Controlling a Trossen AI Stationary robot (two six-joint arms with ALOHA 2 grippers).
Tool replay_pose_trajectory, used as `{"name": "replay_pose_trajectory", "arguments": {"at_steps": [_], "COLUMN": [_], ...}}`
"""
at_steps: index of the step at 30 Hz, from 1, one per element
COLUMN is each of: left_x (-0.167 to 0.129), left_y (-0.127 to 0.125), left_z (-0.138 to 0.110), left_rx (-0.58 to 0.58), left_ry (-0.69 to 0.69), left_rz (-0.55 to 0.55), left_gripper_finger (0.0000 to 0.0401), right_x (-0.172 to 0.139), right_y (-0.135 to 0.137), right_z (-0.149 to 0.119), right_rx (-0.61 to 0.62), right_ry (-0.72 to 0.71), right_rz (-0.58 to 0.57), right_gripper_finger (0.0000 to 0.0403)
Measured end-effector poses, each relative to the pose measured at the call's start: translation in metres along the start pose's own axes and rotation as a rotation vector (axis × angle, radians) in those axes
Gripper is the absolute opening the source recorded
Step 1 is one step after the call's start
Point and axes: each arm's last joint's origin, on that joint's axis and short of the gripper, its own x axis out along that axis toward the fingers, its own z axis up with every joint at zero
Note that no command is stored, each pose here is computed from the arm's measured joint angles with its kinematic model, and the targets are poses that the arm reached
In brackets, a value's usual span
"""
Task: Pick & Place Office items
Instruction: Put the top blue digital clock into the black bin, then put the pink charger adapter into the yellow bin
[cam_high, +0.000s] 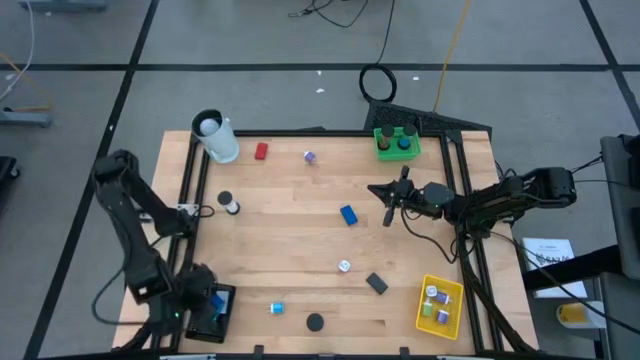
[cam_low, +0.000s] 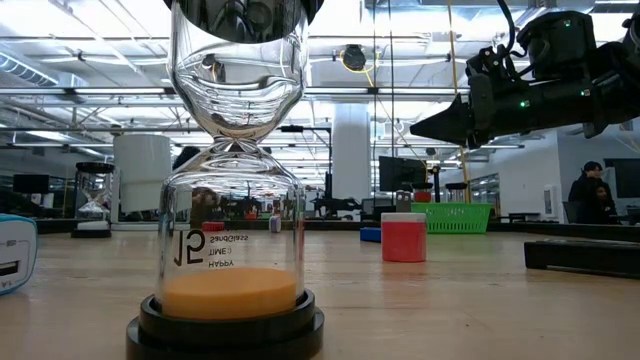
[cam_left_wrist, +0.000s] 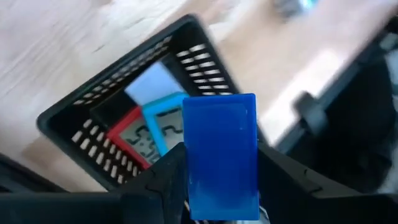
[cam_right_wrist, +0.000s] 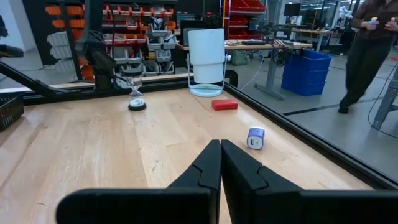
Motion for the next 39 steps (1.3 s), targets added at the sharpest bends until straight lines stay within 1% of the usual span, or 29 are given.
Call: {"name": "replay_pose_trajectory", "arguments": {"at_steps": [5,10,16,21,25,27,29,31,35,37,39], "left_x": [0.022,0.029,0.029,0.03,0.031,0.03,0.026,0.021,0.015,0.018,0.024], "left_y": [0.002,0.008,0.009,0.008,0.006,0.004,0.0,-0.002,-0.006,-0.009,-0.011], "left_z": [-0.006,-0.007,-0.007,-0.003,0.003,0.006,0.011,0.019,0.035,0.043,0.051], "left_rx": [-0.076,-0.147,-0.176,-0.179,-0.136,-0.093,-0.053,-0.007,0.163,0.248,0.324], "left_ry": [-0.008,-0.015,0.0,0.003,0.004,0.008,0.008,-0.039,-0.225,-0.309,-0.363], "left_rz": [0.119,0.21,0.244,0.25,0.25,0.246,0.229,0.217,0.179,0.151,0.129], "left_gripper_finger": [0.017,0.017,0.0173,0.0203,0.0236,0.0249,0.0256,0.0258,0.024,0.0223,0.02], "right_x": [0.0,0.0,0.0,0.0,0.0,0.0,0.0,0.0,0.0,0.0,0.0], "right_y": [0.0,0.0,0.0,0.0,0.0,0.0,0.0,0.0,0.0,0.0,0.0], "right_z": [0.0,0.0,0.0,0.0,0.0,0.0,0.0,0.0,0.0,0.0,0.0], "right_rx": [0.0,0.0,0.0,0.0,0.0,0.0,0.0,0.0,0.0,0.0,0.0], "right_ry": [0.0,0.0,0.0,0.0,0.0,0.0,0.0,0.0,0.0,0.0,0.0], "right_rz": [0.0,0.0,0.0,0.0,0.0,0.0,0.0,0.0,0.0,0.0,0.0], "right_gripper_finger": [0.0004,0.0004,0.0004,0.0004,0.0004,0.0004,0.0004,0.0004,0.0004,0.0004,0.0004]}}
